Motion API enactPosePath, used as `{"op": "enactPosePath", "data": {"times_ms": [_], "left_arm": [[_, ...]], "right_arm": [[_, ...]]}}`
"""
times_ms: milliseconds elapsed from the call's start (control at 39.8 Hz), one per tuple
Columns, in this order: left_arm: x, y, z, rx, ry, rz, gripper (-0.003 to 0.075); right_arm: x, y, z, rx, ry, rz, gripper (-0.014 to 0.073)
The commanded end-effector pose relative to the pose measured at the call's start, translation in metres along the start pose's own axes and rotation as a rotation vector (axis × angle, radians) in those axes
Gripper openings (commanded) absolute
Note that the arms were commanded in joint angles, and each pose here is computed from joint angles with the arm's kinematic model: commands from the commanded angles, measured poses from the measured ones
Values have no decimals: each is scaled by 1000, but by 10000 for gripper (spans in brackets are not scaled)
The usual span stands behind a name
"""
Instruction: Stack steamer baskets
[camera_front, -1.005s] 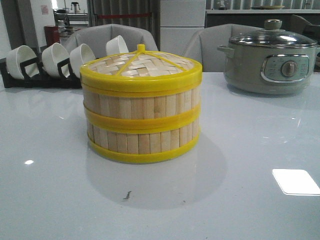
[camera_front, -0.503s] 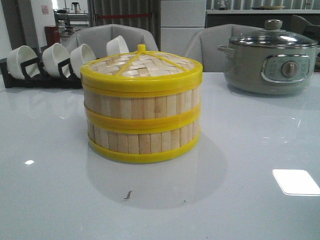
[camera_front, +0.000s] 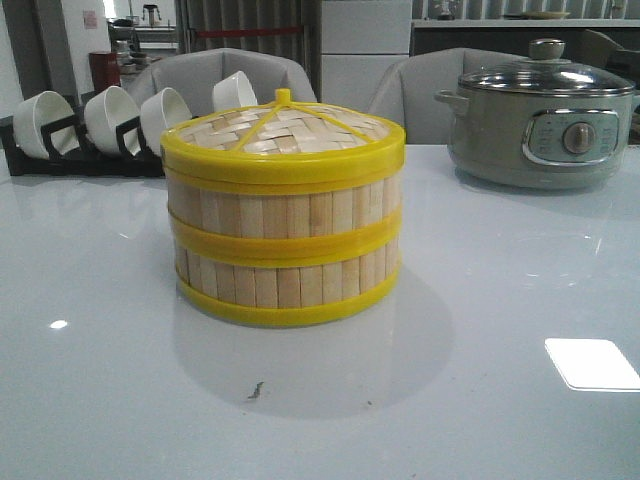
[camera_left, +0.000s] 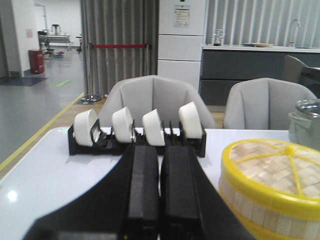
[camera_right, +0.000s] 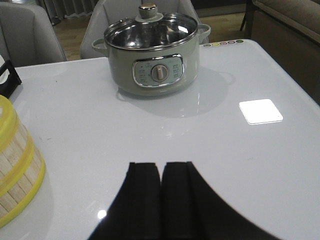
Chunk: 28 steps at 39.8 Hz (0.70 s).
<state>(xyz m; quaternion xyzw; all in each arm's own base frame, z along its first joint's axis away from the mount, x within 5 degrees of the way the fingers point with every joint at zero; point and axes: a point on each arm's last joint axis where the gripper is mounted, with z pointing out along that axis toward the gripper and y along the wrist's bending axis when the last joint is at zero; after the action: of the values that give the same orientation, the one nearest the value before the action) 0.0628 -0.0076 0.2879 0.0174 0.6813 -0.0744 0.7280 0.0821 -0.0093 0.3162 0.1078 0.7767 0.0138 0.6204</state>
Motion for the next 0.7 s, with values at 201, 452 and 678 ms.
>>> {"op": "enactPosePath", "data": {"times_ms": [201,452,678], "left_arm": [[33,6,-18,-66,-150,-59,85],[51,8,-17,-81,-142,-61,85],[62,9,-15,-80,-131,-65,85]], "right_arm": [[-15,1,-2,-3,-97,-7,56],[-15,1,-2,-3,-96,-7,56],[-15,1,-2,-3,-96,-7,56]]}}
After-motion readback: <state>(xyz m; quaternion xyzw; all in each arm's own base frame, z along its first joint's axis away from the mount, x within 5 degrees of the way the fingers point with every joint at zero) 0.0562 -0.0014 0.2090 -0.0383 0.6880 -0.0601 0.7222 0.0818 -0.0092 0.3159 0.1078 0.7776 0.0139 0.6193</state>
